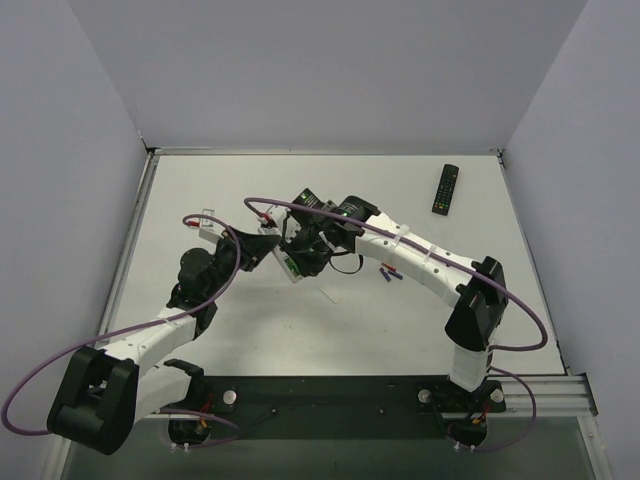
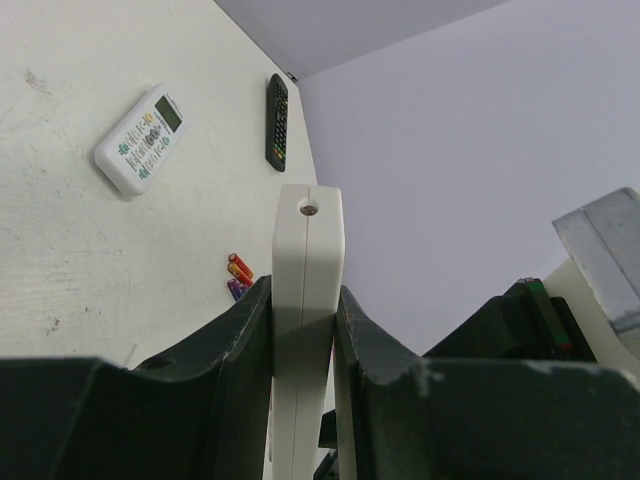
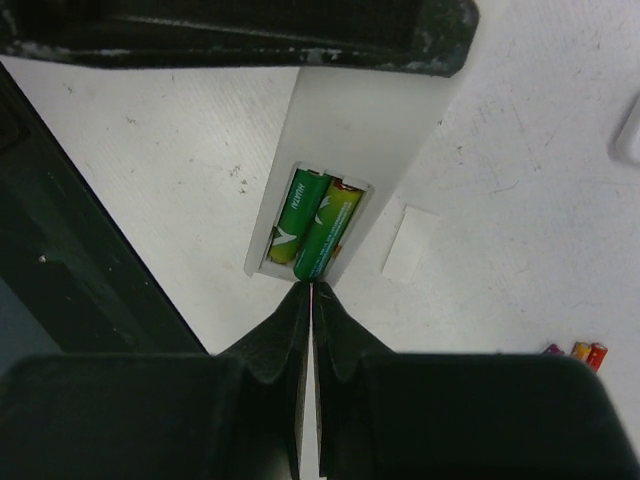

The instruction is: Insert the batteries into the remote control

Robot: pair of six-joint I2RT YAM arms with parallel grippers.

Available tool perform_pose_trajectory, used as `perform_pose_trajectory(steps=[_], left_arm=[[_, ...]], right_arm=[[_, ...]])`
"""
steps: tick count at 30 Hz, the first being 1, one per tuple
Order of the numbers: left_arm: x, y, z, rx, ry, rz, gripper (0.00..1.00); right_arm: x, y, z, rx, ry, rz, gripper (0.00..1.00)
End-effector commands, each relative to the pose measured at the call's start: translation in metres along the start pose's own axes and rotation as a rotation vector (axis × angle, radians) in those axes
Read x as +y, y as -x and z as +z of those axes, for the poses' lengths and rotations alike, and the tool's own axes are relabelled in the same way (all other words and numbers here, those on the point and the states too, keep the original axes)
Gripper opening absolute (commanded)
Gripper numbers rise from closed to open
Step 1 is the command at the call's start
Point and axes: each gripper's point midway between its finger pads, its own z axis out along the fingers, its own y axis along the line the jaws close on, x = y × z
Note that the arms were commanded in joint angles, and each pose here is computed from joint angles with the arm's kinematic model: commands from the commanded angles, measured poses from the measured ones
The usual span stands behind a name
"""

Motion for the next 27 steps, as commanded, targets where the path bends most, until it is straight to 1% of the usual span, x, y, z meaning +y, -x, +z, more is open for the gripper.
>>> perform_pose_trajectory(steps=[1,2,5,10,14,16,20,21,22,24,25,27], left_arm=[[-0.092,-0.002,-0.014,0.067,-0.305,-0.031,0.0],[-0.092,-0.002,-0.015,0.064,-0.307,-0.031,0.0],[-0.092,-0.001,-0.016,0.052,-0.312,-0.041,0.0],[-0.097,0.002,-0.021,0.029,-0.349,-0.038,0.0],[-0.097,0.003,-0.023,0.017,-0.356,-0.04,0.0],[-0.092,0.004,-0.022,0.006,-0.339,-0.046,0.0],[-0.068,0.007,-0.022,-0.038,-0.273,-0.072,0.0],[-0.057,0.005,-0.023,-0.045,-0.248,-0.08,0.0],[-0.052,0.009,-0.023,-0.068,-0.233,-0.081,0.0],[-0.04,0.009,-0.023,-0.083,-0.203,-0.087,0.0],[-0.037,0.009,-0.023,-0.088,-0.194,-0.084,0.0],[-0.032,0.01,-0.023,-0.092,-0.182,-0.084,0.0]], right_arm=[[-0.026,0.027,0.02,-0.071,-0.12,0.113,0.0],[-0.028,0.027,0.02,-0.074,-0.129,0.166,0.0],[-0.033,0.027,0.023,-0.074,-0.145,0.248,0.0],[-0.023,0.032,0.03,-0.072,-0.039,0.348,0.0],[-0.021,0.034,0.028,-0.078,-0.017,0.356,0.0],[-0.022,0.036,0.02,-0.095,-0.011,0.356,0.0],[-0.029,0.044,-0.005,-0.162,-0.018,0.331,0.0],[-0.028,0.047,-0.018,-0.194,-0.019,0.319,0.0],[-0.031,0.048,-0.022,-0.215,-0.025,0.31,0.06],[-0.034,0.05,-0.041,-0.262,-0.048,0.283,0.12],[-0.035,0.045,-0.042,-0.262,-0.058,0.277,0.18],[-0.039,0.041,-0.052,-0.275,-0.071,0.249,0.27]])
